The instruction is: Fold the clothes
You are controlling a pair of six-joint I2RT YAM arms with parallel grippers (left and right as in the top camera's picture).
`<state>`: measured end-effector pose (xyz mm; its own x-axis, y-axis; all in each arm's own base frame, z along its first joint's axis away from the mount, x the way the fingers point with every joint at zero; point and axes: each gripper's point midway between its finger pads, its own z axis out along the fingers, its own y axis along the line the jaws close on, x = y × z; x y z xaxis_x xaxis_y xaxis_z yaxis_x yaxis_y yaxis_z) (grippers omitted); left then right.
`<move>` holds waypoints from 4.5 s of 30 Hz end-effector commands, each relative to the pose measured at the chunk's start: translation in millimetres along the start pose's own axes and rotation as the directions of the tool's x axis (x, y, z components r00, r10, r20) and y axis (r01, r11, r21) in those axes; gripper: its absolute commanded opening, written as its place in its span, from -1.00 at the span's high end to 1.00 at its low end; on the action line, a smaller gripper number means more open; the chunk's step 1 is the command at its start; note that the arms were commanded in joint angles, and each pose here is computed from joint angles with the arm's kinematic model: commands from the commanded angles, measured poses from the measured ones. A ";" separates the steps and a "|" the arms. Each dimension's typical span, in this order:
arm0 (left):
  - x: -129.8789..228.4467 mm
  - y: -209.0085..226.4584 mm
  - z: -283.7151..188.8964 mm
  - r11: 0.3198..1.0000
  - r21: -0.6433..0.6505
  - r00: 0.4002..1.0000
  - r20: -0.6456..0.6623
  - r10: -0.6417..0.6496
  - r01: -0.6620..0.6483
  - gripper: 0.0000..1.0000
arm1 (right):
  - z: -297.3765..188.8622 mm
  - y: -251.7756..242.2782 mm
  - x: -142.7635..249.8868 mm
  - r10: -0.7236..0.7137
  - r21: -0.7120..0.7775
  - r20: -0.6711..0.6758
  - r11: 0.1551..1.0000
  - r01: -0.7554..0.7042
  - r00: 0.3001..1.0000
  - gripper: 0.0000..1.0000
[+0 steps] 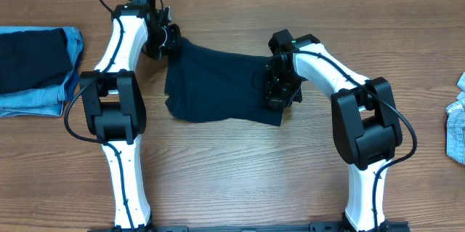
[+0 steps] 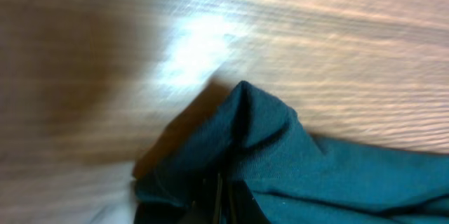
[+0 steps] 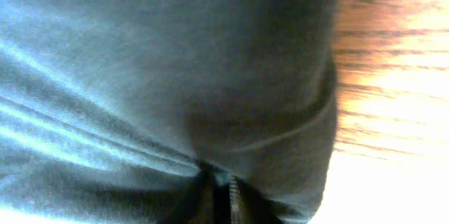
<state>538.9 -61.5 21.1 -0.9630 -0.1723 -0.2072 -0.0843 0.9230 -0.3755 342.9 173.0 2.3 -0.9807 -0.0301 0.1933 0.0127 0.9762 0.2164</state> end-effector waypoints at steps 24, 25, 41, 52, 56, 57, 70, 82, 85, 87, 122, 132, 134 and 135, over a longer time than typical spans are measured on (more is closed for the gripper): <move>93.1 -69.0 -61.9 0.966 -0.008 0.889 -0.393 0.233 -0.257 0.45 | -52.1 7.9 -35.2 -0.111 0.010 0.222 0.994 0.112 0.969 0.25; 98.5 -70.8 -60.0 0.961 -0.028 0.880 -0.411 0.239 -0.275 0.45 | -52.4 7.2 -35.7 -0.109 0.009 0.223 0.994 0.110 0.969 0.26; 178.7 -26.2 -17.1 0.942 -0.223 0.767 -0.639 0.054 -0.252 0.68 | -51.1 0.8 -26.5 -0.083 0.011 0.181 0.997 0.082 0.980 0.27; 188.3 43.5 -10.4 0.869 -0.462 0.789 -0.595 -0.156 -0.177 0.73 | -51.0 0.6 -26.5 -0.083 0.011 0.181 0.997 0.082 0.980 0.24; 181.5 61.1 -21.7 0.876 -0.470 0.793 -0.573 -0.208 -0.110 0.71 | -51.0 -3.3 -27.4 -0.083 0.034 0.185 0.996 0.078 0.979 0.22; 180.1 63.6 -24.3 0.878 -0.468 0.794 -0.570 -0.211 -0.103 0.70 | -50.5 -3.6 -27.1 -0.083 0.034 0.184 0.996 0.078 0.979 0.21; 178.2 36.1 -18.2 0.909 -0.388 0.807 -0.580 -0.113 -0.151 0.60 | -32.5 77.1 3.4 -0.330 -0.245 0.159 0.900 0.361 0.930 0.24; 181.2 23.2 -13.4 0.924 -0.359 0.806 -0.583 -0.109 -0.135 0.60 | 5.3 53.1 -3.7 -0.252 -0.045 0.100 0.965 0.258 0.962 0.81; 181.0 24.5 -14.1 0.921 -0.364 0.806 -0.582 -0.109 -0.139 0.60 | 21.6 46.3 0.0 -0.239 -0.037 0.048 0.970 0.241 0.970 0.88; 181.5 30.1 -17.7 0.909 -0.388 0.802 -0.586 -0.115 -0.153 0.60 | 27.9 43.3 2.1 -0.231 -0.032 0.026 0.972 0.232 0.973 0.92; 154.7 110.6 -110.8 0.883 -0.467 0.843 -0.452 -0.291 0.054 0.53 | 26.6 10.9 9.9 -0.095 0.100 -0.020 0.990 0.097 0.995 0.92; 109.6 78.0 -181.8 0.904 -0.418 0.967 -0.185 -0.177 0.085 0.56 | 16.3 -30.0 7.3 -0.010 0.175 -0.035 0.984 0.016 0.999 0.92; 91.3 55.0 -218.1 0.927 -0.362 0.992 -0.045 -0.119 0.095 0.50 | 10.3 -50.5 2.3 0.045 0.176 -0.030 0.984 -0.039 0.999 0.92; 84.4 41.4 -237.6 0.941 -0.325 0.995 0.025 -0.093 0.096 0.44 | 7.3 -61.1 -0.8 0.072 0.177 -0.023 0.982 -0.067 0.997 0.92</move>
<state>376.9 52.5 107.1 -0.9558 -0.2756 0.1027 -0.2742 0.9613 0.0285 328.3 177.7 1.5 -0.9721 -0.0825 0.2194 -0.0424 0.9825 0.1814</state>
